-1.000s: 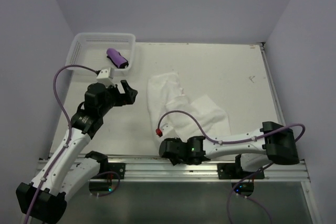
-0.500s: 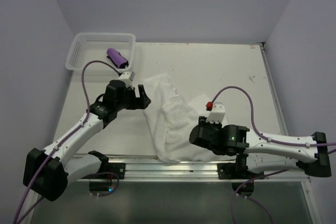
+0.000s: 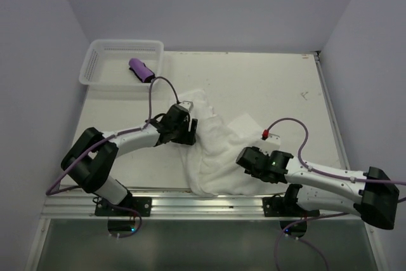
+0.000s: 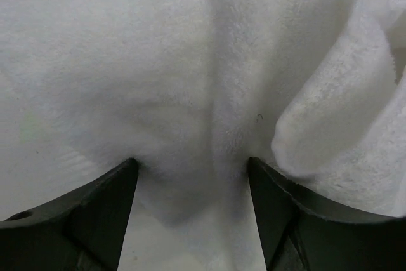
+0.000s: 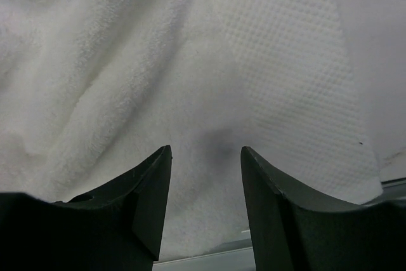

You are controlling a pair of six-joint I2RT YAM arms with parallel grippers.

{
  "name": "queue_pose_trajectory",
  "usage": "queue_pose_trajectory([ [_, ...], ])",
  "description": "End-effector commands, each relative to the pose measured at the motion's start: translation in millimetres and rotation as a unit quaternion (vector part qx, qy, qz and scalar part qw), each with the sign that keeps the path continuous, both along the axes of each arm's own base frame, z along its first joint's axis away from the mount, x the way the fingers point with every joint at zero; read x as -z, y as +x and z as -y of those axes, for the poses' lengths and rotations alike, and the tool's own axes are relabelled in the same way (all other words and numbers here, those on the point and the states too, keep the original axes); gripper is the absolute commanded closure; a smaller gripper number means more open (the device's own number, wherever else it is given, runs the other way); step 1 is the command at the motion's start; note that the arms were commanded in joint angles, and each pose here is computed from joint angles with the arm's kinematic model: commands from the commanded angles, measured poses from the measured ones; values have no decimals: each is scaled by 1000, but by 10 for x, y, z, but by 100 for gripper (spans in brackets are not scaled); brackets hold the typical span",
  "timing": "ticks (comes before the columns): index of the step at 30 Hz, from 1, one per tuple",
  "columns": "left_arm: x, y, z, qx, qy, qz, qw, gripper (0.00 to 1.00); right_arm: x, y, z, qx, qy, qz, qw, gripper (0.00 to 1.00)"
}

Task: Roll the towels
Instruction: Move the towel to the center of the board

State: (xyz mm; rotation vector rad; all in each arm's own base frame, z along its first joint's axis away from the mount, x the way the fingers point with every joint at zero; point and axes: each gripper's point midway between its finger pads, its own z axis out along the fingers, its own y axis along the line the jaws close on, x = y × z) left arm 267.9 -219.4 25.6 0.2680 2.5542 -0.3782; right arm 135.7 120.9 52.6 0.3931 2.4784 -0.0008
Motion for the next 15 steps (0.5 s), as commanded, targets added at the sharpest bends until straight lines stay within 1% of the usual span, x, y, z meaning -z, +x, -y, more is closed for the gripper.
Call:
queue_pose_trajectory([
  [1,-162,283,123,-2,-3,51,999,28,252,87,-392,-10,87,-42,995,48],
  [2,-128,281,119,0,3,48,999,30,296,105,-419,-8,93,-50,994,48],
  [3,-105,290,111,-1,8,46,999,32,388,109,-417,-14,84,-62,994,49],
  [4,-38,280,100,-1,14,38,999,38,405,190,-439,-3,95,-61,994,50],
  [5,-13,270,95,-3,16,34,999,44,427,187,-492,-7,107,-75,991,51],
  [6,18,255,62,-8,22,31,999,53,457,215,-493,-11,107,-81,991,55],
  [7,4,253,43,-14,22,34,999,68,495,296,-486,2,113,-85,990,60],
  [8,2,249,33,-19,19,36,999,74,530,299,-493,-5,116,-97,988,71],
  [9,28,228,-22,-26,25,35,999,81,546,331,-487,-2,121,-103,987,76],
  [10,7,230,-61,-35,27,38,998,96,579,440,-440,17,126,-108,986,77],
  [11,7,216,-115,-48,30,35,998,100,589,493,-419,22,130,-112,985,79],
  [12,35,197,-207,-61,38,33,997,100,591,529,-404,16,132,-120,984,86],
  [13,-54,209,-231,-77,23,42,996,100,577,676,-340,35,134,-119,983,90],
  [14,-87,218,-285,-90,16,47,995,100,563,745,-298,34,131,-119,984,96],
  [15,-166,169,-355,-102,3,59,993,100,486,933,-249,50,138,-108,983,98],
])
